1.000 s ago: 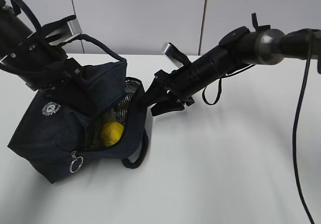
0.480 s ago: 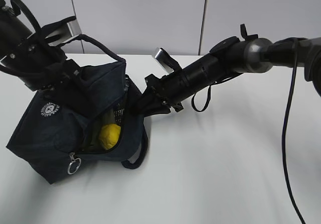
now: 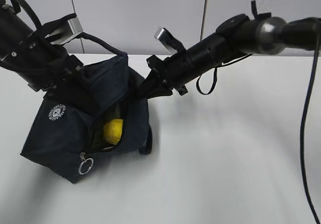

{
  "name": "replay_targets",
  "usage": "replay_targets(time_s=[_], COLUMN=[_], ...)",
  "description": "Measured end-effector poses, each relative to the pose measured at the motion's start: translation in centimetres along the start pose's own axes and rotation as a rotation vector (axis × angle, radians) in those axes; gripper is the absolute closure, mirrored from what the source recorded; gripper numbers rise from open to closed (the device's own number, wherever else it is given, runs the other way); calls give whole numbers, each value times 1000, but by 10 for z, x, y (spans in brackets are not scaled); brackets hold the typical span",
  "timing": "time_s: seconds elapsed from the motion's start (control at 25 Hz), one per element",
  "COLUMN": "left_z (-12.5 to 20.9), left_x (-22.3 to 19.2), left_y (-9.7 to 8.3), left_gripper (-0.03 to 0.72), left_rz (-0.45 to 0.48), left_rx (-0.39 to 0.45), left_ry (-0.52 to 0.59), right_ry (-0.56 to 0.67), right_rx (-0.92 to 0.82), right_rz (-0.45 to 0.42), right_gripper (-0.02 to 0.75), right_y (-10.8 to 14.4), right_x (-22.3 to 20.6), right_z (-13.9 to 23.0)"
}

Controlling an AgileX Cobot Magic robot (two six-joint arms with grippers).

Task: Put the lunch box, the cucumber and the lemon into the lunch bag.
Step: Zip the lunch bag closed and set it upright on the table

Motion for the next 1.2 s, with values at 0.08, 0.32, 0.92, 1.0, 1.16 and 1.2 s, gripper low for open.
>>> replay_targets(time_s=[0.08, 0.32, 0.92, 1.0, 1.16, 1.2], left_z=[-2, -7, -30, -30, -30, -30], left_x=[0, -13, -25, -27, -36, -38], left_y=[-2, -28, -64, -63, -57, -56], left_gripper=[697, 697, 697, 697, 697, 697], left_rz=[15, 87, 213, 214, 213, 213], left_rx=[8, -9, 25, 30, 49, 53], left_ry=[-11, -21, -142, -138, -123, -121], right_ry=[-18, -37, -106, -98, -84, -82], right_rx=[15, 58, 85, 85, 88, 89], right_rz=[22, 117, 327, 338, 362, 372], right_gripper=[732, 732, 734, 734, 734, 734], right_y=[11, 36, 66, 65, 62, 61], right_x=[15, 54, 125, 125, 125, 126], right_z=[-4, -5, -3, -2, 0, 0])
Point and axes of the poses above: a point on each arm's last joint axis where the gripper is mounted, x pointing back along that axis away from the gripper, y along the wrist's bending axis when the last joint is at zero, z = x × y, the point moved 6 cm from there along -x, pointing out along that axis toward the gripper, and after that the axes turned 5 degrees about -x, right-handed, at the moved point
